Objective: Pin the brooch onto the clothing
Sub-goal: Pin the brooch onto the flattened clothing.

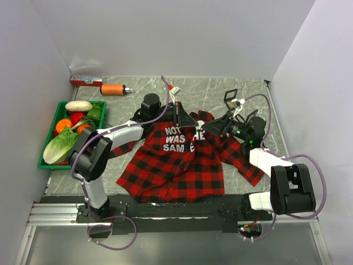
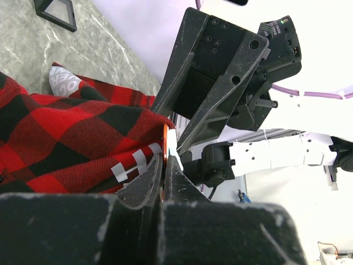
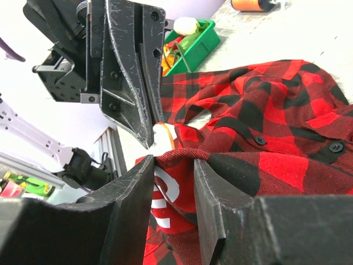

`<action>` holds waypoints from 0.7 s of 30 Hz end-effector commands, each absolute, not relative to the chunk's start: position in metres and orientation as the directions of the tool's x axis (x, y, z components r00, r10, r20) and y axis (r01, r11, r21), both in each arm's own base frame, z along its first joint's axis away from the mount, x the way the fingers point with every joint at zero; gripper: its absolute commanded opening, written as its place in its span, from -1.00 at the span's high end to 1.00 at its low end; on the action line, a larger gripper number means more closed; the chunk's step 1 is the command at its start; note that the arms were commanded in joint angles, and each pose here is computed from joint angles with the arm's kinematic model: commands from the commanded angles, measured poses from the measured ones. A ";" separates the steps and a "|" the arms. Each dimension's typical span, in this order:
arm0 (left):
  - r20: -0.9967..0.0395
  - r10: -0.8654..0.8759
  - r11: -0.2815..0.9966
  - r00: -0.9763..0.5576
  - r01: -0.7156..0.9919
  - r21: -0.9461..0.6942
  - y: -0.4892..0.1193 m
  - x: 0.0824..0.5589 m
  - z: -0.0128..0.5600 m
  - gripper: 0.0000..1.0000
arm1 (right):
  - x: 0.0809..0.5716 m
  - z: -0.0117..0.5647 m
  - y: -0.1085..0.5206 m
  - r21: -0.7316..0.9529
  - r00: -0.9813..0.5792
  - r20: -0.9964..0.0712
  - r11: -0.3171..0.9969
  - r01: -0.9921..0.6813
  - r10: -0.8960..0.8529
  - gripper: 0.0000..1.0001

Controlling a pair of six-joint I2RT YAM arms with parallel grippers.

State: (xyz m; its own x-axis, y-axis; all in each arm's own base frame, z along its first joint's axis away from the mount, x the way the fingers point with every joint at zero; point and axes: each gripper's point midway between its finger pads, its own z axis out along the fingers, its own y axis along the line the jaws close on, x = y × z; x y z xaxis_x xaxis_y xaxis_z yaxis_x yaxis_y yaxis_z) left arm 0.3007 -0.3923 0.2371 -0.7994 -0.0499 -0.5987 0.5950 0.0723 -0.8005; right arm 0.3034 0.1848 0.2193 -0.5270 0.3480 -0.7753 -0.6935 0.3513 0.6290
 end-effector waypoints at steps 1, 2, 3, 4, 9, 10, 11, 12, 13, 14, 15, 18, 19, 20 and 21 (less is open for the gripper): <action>-0.688 -0.058 -0.012 -0.724 0.689 -0.724 -0.396 0.290 0.279 0.98 | 0.306 0.246 0.190 0.542 -0.439 -0.832 0.326 -0.774 0.340 0.21; -0.688 -0.059 -0.011 -0.724 0.689 -0.724 -0.396 0.291 0.279 0.98 | 0.307 0.247 0.190 0.539 -0.434 -0.834 0.329 -0.776 0.341 0.21; -0.687 -0.057 -0.011 -0.725 0.688 -0.725 -0.396 0.290 0.278 0.98 | 0.306 0.247 0.191 0.539 -0.437 -0.833 0.326 -0.776 0.338 0.23; -0.688 -0.059 -0.013 -0.723 0.690 -0.724 -0.396 0.290 0.279 0.98 | 0.307 0.246 0.190 0.541 -0.438 -0.833 0.329 -0.774 0.339 0.24; -0.688 -0.051 -0.016 -0.724 0.690 -0.724 -0.398 0.289 0.278 0.98 | 0.308 0.244 0.192 0.545 -0.444 -0.830 0.326 -0.772 0.338 0.37; -0.689 -0.049 -0.015 -0.723 0.690 -0.723 -0.398 0.289 0.277 0.98 | 0.309 0.243 0.192 0.550 -0.449 -0.827 0.324 -0.770 0.338 0.38; -0.690 -0.048 -0.015 -0.722 0.691 -0.722 -0.399 0.289 0.278 0.98 | 0.309 0.243 0.193 0.550 -0.450 -0.827 0.322 -0.771 0.336 0.38; -0.691 -0.045 -0.016 -0.722 0.692 -0.722 -0.399 0.288 0.277 0.98 | 0.310 0.244 0.194 0.549 -0.449 -0.828 0.320 -0.772 0.336 0.41; -0.691 -0.045 -0.016 -0.722 0.692 -0.722 -0.399 0.288 0.277 0.98 | 0.310 0.243 0.195 0.553 -0.454 -0.826 0.317 -0.771 0.335 0.41; -0.692 -0.045 -0.016 -0.721 0.693 -0.721 -0.399 0.287 0.277 0.98 | 0.310 0.242 0.195 0.554 -0.455 -0.825 0.317 -0.770 0.335 0.42; -0.691 -0.044 -0.016 -0.722 0.692 -0.722 -0.399 0.287 0.277 0.98 | 0.311 0.241 0.195 0.557 -0.460 -0.823 0.317 -0.768 0.333 0.44; -0.694 -0.040 -0.016 -0.719 0.695 -0.719 -0.400 0.287 0.278 0.98 | 0.311 0.240 0.197 0.558 -0.462 -0.823 0.317 -0.767 0.329 0.47; -0.694 -0.039 -0.015 -0.719 0.695 -0.719 -0.400 0.287 0.277 0.98 | 0.312 0.239 0.197 0.561 -0.466 -0.822 0.319 -0.764 0.329 0.48; -0.694 -0.038 -0.016 -0.719 0.695 -0.719 -0.400 0.287 0.277 0.98 | 0.312 0.239 0.197 0.561 -0.466 -0.821 0.319 -0.764 0.329 0.48; -0.694 -0.038 -0.016 -0.719 0.695 -0.719 -0.400 0.287 0.278 0.98 | 0.312 0.239 0.197 0.562 -0.467 -0.821 0.320 -0.763 0.329 0.49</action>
State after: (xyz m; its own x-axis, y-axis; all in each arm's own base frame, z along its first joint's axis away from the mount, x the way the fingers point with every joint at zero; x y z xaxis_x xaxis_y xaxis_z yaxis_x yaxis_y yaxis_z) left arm 0.3019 -0.3923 0.2349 -0.7906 -0.0418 -0.6109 0.6065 0.0837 -0.7907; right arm 0.3056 0.1915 0.2188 -0.5436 0.3324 -0.7707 -0.7007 0.3259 0.6347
